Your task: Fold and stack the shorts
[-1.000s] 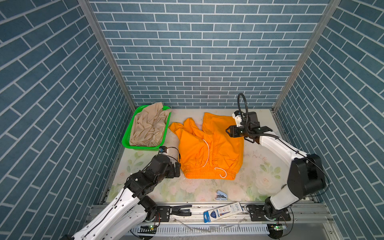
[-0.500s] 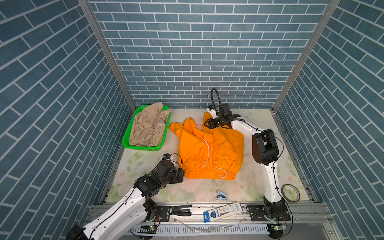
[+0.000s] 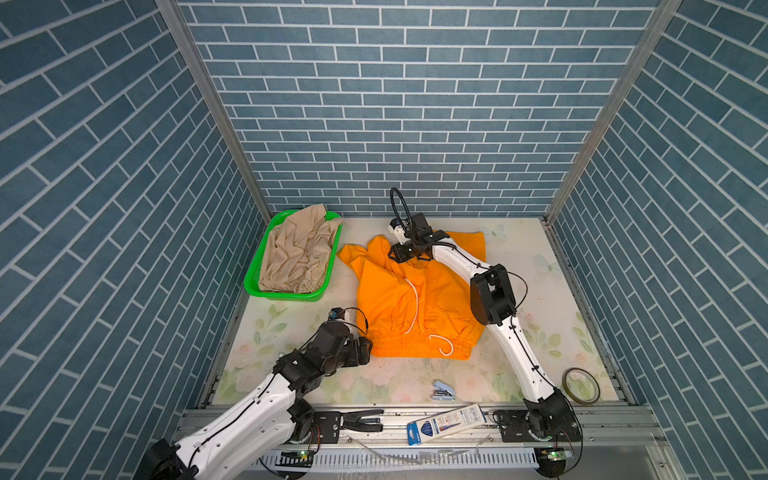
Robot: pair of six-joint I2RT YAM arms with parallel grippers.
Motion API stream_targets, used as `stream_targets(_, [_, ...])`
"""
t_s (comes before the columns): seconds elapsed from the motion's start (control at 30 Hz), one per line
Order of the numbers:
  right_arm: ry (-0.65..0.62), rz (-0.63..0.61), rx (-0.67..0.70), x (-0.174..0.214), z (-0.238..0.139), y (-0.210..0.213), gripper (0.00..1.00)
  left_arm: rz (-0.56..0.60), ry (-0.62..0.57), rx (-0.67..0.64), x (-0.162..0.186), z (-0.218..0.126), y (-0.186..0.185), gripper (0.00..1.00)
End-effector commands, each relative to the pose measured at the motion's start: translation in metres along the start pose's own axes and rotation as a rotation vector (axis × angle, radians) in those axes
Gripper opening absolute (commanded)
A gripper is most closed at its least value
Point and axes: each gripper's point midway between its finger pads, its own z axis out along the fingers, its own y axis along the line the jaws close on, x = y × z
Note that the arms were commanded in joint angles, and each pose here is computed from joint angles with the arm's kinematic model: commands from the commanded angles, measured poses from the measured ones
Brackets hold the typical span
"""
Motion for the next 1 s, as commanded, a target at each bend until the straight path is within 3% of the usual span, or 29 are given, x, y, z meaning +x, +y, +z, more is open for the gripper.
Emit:
stream_targets(0.0, [0.027,0.01,0.095,0.003,-0.005,-0.022,0.25,0.026,0.003,0.03,-0.002,0.01,-0.007,0.89])
stream_targets(0.1, [0.023,0.031,0.126,0.002,-0.01,-0.033,0.0,0.044,0.004,0.05,-0.006,0.016,-0.014,0.89])
stream_targets(0.2, [-0.015,0.108,0.156,-0.002,-0.025,-0.055,0.0,0.057,0.018,0.053,-0.007,0.024,-0.018,0.84])
stream_targets(0.43, [-0.126,0.3,0.261,0.004,-0.084,-0.127,0.0,0.15,0.052,0.023,-0.02,0.044,-0.028,0.61])
stream_targets(0.5, [-0.152,0.342,0.305,0.013,-0.104,-0.146,0.0,0.191,0.076,0.018,-0.024,0.054,-0.032,0.49])
stream_targets(0.57, [-0.179,0.392,0.346,0.026,-0.126,-0.164,0.0,0.231,0.093,0.006,-0.032,0.064,-0.038,0.31])
stream_targets(0.7, [-0.228,0.464,0.411,0.052,-0.171,-0.19,0.0,0.297,0.107,0.023,-0.058,0.084,-0.056,0.11])
stream_targets(0.77, [-0.238,0.481,0.409,0.065,-0.192,-0.194,0.19,0.32,0.119,0.013,-0.077,0.097,-0.059,0.01])
stream_targets(0.83, [-0.24,0.459,0.419,0.075,-0.214,-0.187,0.35,0.326,0.128,0.007,-0.096,0.108,-0.057,0.0])
stream_targets(0.9, [-0.205,0.417,0.458,0.089,-0.235,-0.173,0.48,0.34,0.129,0.015,-0.116,0.117,-0.056,0.0])
stream_targets(0.97, [-0.166,0.409,0.508,0.11,-0.259,-0.157,0.51,0.342,0.128,0.033,-0.135,0.127,-0.055,0.0])
